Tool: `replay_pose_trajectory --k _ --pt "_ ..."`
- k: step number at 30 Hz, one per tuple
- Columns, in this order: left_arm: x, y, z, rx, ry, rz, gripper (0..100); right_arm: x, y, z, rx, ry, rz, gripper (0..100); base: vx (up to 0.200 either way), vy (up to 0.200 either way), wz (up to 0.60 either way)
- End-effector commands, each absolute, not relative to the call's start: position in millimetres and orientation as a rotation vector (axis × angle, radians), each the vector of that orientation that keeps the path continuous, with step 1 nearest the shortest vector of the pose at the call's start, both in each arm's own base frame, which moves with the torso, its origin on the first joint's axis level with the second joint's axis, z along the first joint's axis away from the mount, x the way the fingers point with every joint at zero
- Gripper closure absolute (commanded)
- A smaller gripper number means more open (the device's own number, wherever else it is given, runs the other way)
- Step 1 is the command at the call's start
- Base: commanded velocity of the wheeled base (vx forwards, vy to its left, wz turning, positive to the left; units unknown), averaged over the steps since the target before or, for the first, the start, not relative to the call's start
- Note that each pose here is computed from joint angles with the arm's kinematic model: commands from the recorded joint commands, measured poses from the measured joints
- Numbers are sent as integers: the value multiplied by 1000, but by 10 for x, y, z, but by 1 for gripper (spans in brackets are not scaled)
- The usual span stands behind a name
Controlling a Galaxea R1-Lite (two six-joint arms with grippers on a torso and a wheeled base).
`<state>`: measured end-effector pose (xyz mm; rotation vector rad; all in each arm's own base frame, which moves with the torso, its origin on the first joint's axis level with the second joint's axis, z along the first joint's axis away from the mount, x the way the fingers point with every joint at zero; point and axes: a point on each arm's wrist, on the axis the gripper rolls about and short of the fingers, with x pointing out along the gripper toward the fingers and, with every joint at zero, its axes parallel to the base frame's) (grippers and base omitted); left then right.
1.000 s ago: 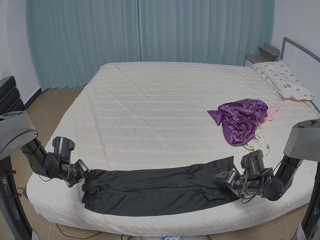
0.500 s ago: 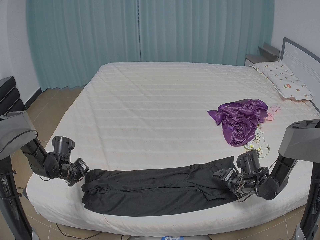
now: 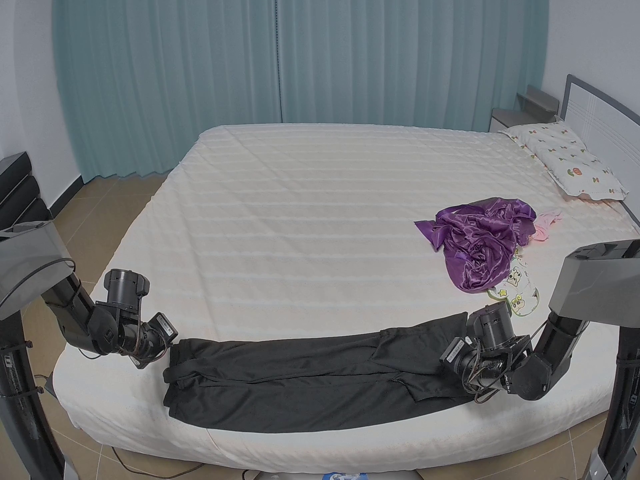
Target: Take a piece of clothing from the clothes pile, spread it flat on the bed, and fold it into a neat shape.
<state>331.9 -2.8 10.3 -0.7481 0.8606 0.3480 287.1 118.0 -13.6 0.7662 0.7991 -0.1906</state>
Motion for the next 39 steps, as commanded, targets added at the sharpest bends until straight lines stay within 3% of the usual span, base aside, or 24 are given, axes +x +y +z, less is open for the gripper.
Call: replay_pose_trajectory --k 1,5,13,14,24,39 --pt "3374 -28 167 -751 833 338 100 2933 1181 -27 788 757 -173 100 0 0 0" --pt "3450 -25 280 -744 792 332 100 3076 1148 157 802 682 -147 100 0 0 0" --pt "3348 -2 246 -698 871 361 100 3046 1159 140 781 711 -150 100 0 0 0" --pt "3268 14 156 -710 919 344 0 3040 1156 121 780 715 -152 100 0 0 0" --pt "3011 140 1 -727 1019 152 0 3010 1188 95 772 731 -144 100 0 0 0" --pt "2924 49 -123 -698 1014 116 0 3007 1189 100 780 732 -138 100 0 0 0"
